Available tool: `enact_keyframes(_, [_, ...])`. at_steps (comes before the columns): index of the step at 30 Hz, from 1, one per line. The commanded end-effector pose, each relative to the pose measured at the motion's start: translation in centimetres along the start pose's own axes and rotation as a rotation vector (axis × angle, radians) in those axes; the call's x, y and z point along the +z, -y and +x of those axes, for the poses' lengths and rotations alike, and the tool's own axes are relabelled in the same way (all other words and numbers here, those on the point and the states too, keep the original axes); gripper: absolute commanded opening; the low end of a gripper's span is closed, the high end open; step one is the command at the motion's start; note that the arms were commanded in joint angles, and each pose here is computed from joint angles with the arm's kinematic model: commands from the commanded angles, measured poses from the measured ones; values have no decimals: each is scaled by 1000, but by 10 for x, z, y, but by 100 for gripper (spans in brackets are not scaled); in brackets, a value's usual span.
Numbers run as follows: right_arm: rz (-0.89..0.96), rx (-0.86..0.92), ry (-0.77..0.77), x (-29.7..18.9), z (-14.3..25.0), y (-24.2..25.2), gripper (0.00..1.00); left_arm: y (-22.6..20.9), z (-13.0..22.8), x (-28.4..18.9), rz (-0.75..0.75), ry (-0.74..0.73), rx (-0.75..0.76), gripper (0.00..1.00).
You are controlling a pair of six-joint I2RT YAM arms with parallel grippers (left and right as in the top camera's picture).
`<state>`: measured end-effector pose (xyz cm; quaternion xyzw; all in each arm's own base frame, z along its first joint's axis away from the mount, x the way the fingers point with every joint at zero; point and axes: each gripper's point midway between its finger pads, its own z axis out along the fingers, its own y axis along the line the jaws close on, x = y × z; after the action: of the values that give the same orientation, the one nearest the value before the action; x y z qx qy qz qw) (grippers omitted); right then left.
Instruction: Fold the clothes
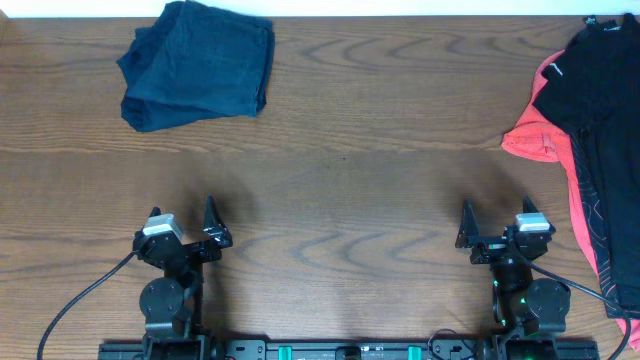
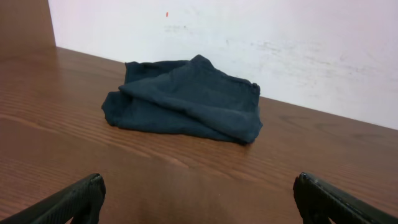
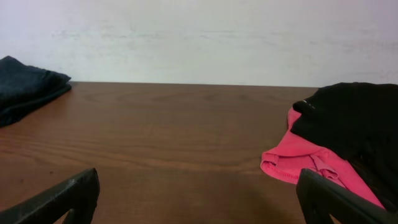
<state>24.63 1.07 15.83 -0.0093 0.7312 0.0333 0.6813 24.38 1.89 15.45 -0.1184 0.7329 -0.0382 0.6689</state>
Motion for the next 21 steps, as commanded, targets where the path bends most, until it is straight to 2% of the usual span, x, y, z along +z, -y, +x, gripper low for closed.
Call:
enact_keyframes(1, [11,-21,-2,0,1,3,99,-6,17,1,-26,-49,14,98])
enact_keyframes(16, [5,-11,8,0,-2,1,99,-6,17,1,-26,-49,14,98])
enact_keyframes(18, [-54,71,42,-1,-11,-9,99,-6,17,1,-26,-49,14,98])
enact_keyframes(21, [-266,304,2,-6,-11,-44,99,-6,17,1,-26,-49,14,98])
